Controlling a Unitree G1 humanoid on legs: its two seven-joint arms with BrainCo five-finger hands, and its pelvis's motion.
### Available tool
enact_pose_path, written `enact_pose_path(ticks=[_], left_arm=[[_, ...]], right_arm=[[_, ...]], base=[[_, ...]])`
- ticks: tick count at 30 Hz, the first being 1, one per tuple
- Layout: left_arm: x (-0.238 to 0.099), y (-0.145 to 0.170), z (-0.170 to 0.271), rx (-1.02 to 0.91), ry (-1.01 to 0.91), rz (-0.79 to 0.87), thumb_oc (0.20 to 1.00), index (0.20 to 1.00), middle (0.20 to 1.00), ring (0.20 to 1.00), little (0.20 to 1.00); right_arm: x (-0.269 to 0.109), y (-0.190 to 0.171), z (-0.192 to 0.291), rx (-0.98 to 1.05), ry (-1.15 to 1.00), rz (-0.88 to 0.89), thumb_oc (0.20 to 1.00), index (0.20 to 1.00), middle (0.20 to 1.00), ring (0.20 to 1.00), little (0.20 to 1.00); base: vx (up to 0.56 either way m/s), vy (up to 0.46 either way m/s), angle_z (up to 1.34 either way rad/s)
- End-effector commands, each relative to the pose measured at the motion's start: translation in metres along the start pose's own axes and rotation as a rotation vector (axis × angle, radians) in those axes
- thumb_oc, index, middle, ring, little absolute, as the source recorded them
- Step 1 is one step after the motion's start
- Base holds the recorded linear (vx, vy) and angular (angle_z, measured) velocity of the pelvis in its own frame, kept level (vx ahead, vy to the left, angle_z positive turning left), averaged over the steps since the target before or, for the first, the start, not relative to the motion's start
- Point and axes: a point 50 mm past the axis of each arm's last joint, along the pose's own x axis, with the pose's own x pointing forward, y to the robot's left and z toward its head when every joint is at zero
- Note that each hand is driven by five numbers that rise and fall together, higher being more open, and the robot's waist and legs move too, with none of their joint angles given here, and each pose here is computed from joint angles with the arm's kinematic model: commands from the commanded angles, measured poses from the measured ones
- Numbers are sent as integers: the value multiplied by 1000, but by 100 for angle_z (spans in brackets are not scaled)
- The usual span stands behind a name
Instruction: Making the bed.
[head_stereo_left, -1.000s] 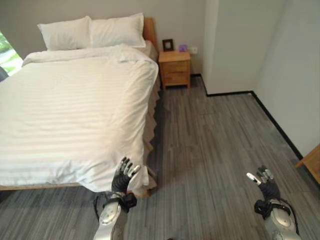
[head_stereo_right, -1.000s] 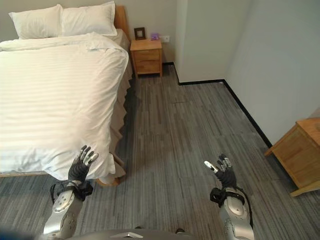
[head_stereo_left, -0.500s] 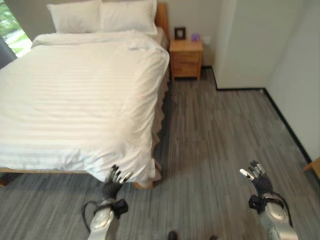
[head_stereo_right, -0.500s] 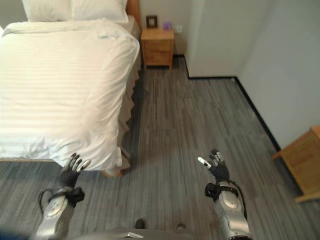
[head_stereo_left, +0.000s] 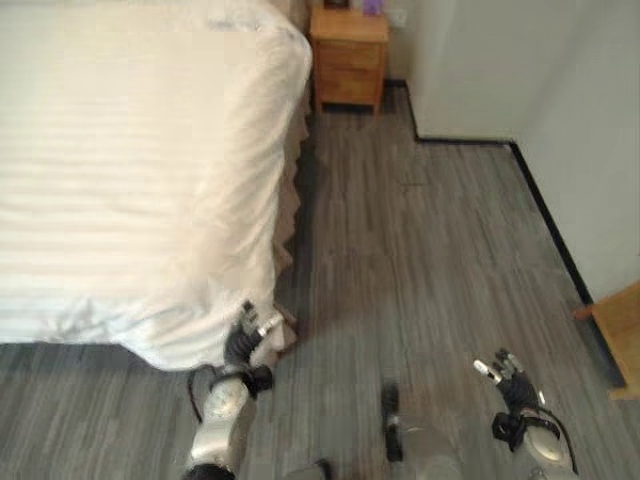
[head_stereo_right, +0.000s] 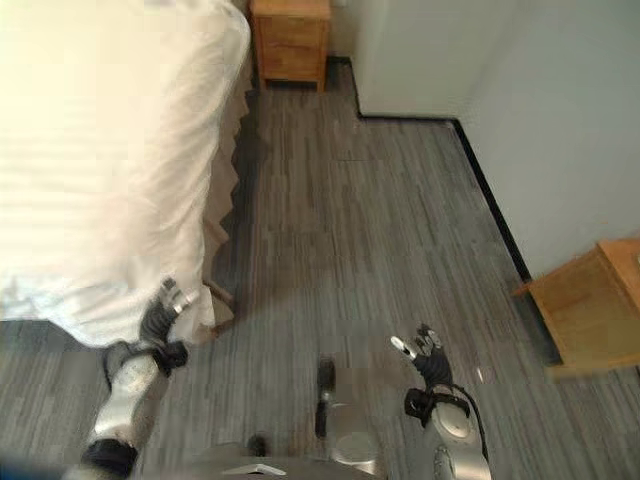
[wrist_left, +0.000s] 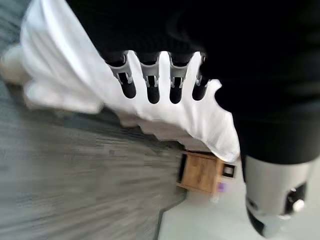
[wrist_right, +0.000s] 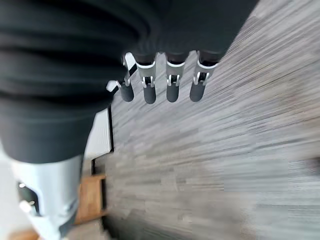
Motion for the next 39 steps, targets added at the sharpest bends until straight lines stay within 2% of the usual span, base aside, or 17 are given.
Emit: enact_pose_path(ticks=[1, 5, 8, 12, 17, 19, 22, 24, 26, 31, 33, 34, 37, 39], left_arm=[[15, 22, 61, -46, -246, 31, 1000, 1000, 1000, 1000, 1000], [12, 30, 61, -123, -269, 79, 1000, 1000, 1000, 1000, 1000], [-1, 50, 54, -5, -256, 160, 1000, 1000, 1000, 1000, 1000], [-10, 65, 51, -16, -265, 252, 1000, 1000, 1000, 1000, 1000], [-13, 74, 54, -2, -276, 294, 1000, 1000, 1000, 1000, 1000], [-14, 78, 62, -59, -320, 320, 1000, 1000, 1000, 1000, 1000], [-6, 81, 71, -77, -338, 364, 1000, 1000, 1000, 1000, 1000], [-2, 75, 79, -130, -377, 331, 1000, 1000, 1000, 1000, 1000], [5, 67, 83, -154, -393, 274, 1000, 1000, 1000, 1000, 1000], [13, 51, 84, -198, -395, 220, 1000, 1000, 1000, 1000, 1000], [11, 49, 75, -209, -368, 220, 1000, 1000, 1000, 1000, 1000], [13, 53, 67, -266, -335, 259, 1000, 1000, 1000, 1000, 1000], [13, 52, 68, -336, -343, 258, 1000, 1000, 1000, 1000, 1000], [10, 56, 61, -276, -311, 238, 1000, 1000, 1000, 1000, 1000]], right_arm=[[17, 0, 74, 38, -306, 31, 1000, 1000, 1000, 1000, 1000], [27, -12, 93, 42, -354, -34, 1000, 1000, 1000, 1000, 1000], [26, -11, 100, -3, -390, -27, 1000, 1000, 1000, 1000, 1000], [29, -4, 97, -2, -376, -2, 1000, 1000, 1000, 1000, 1000], [25, 19, 83, 45, -336, 75, 1000, 1000, 1000, 1000, 1000], [23, 36, 84, 142, -343, 152, 1000, 1000, 1000, 1000, 1000], [24, 49, 88, 90, -348, 197, 1000, 1000, 1000, 1000, 1000], [23, 46, 86, 105, -338, 196, 1000, 1000, 1000, 1000, 1000], [19, 23, 72, 81, -295, 129, 1000, 1000, 1000, 1000, 1000], [12, 11, 68, 86, -292, 117, 1000, 1000, 1000, 1000, 1000], [13, 11, 78, 15, -331, 134, 1000, 1000, 1000, 1000, 1000], [17, 18, 102, 54, -425, 162, 1000, 1000, 1000, 1000, 1000], [21, 24, 113, 130, -476, 163, 1000, 1000, 1000, 1000, 1000], [18, 27, 127, 81, -522, 212, 1000, 1000, 1000, 1000, 1000]], base=[[869, -668, 67], [783, -276, -13], [980, 33, -89], [894, 51, -96], [736, 174, -27], [855, 376, -4], [583, 198, 22], [1082, -183, 7], [1338, -374, 132], [693, -274, 161], [649, -399, 118], [570, -516, 33], [347, -444, 45], [596, -430, 29]])
